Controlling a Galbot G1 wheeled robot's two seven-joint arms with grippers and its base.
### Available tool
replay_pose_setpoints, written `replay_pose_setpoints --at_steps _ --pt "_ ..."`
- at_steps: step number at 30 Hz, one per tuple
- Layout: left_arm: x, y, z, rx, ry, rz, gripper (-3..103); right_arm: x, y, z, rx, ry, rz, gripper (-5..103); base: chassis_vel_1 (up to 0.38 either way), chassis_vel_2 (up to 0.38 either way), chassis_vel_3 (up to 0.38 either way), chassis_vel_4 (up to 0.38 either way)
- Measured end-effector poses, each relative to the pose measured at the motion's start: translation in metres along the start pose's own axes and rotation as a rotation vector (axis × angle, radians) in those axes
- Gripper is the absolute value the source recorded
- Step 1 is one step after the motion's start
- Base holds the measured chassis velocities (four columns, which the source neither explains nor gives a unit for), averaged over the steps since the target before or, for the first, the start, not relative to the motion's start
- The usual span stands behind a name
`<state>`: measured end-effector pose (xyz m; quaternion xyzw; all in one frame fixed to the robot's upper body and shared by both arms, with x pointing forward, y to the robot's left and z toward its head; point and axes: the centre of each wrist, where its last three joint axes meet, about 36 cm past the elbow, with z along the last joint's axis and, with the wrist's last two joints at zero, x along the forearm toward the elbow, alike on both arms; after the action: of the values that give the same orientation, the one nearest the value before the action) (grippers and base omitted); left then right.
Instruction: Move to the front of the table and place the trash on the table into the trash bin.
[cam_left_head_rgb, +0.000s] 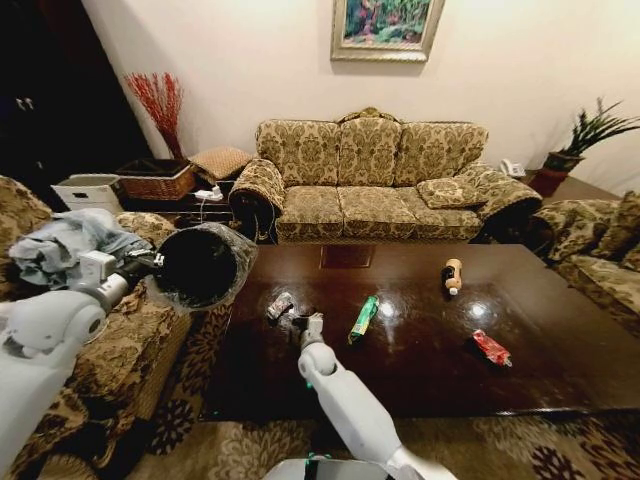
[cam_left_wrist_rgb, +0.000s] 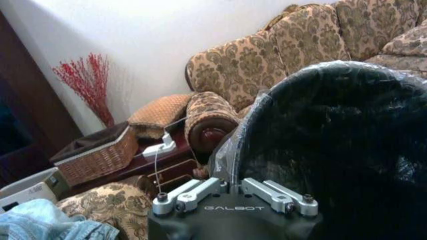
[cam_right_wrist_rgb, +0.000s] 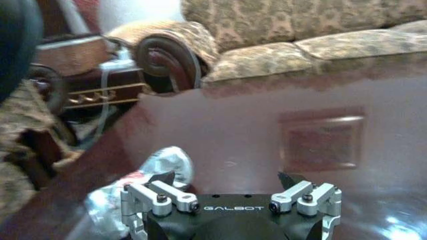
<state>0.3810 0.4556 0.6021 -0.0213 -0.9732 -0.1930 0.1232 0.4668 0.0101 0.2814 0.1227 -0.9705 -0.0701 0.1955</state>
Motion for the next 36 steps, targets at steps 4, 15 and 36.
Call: replay_pose_setpoints --at_steps 4,15,36 --pt "-0.001 0.000 0.001 -0.004 0.004 0.001 0 0.007 0.006 0.006 -0.012 -0.002 -0.097 100 0.000 0.000 0.000 0.000" --pt "-0.001 -0.006 0.004 -0.014 0.015 0.018 0 -0.005 0.012 -0.003 -0.029 -0.013 -0.256 100 0.000 0.000 0.000 0.000" --pt "-0.004 -0.003 0.003 0.002 0.002 0.010 0 0.004 0.024 -0.015 0.205 -0.116 -0.413 100 0.000 0.000 0.000 0.000"
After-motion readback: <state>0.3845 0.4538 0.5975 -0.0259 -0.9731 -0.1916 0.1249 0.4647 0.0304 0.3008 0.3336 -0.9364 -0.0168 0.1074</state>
